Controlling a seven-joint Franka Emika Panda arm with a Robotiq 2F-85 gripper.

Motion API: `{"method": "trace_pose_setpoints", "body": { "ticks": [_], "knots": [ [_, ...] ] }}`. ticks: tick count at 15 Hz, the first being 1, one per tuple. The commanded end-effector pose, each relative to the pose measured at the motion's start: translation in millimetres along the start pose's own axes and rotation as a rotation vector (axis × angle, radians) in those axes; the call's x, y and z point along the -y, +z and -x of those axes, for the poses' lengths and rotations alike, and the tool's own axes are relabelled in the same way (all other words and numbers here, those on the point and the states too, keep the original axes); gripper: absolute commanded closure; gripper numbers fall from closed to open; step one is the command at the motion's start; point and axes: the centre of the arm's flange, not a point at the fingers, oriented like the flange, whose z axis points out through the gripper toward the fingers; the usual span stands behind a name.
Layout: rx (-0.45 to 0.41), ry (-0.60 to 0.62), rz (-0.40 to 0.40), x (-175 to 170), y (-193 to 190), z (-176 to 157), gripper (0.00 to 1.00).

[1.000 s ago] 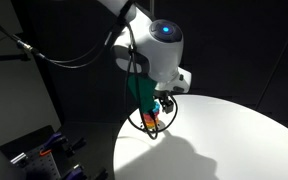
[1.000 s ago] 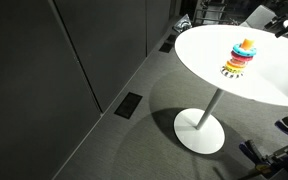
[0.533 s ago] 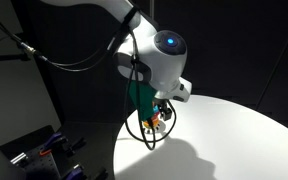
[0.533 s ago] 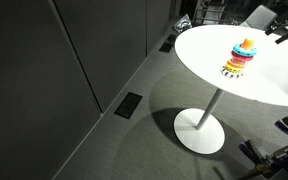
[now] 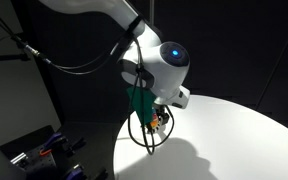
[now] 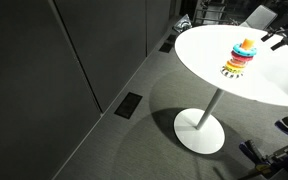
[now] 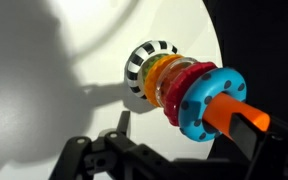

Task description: Move the ring stacking stand to the left and remove the blue ring from the ring stacking stand and place it to on the table

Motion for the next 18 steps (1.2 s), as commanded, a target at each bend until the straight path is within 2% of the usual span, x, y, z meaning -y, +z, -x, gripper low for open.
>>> {"method": "trace_pose_setpoints", "body": {
  "ticks": [1,18],
  "knots": [
    [0.009,0.003,-0.033,-2.1,2.5,-13.6,0.0],
    [0.049,0.002,-0.081,0.6,31.4,-30.1,0.0]
  ]
}}
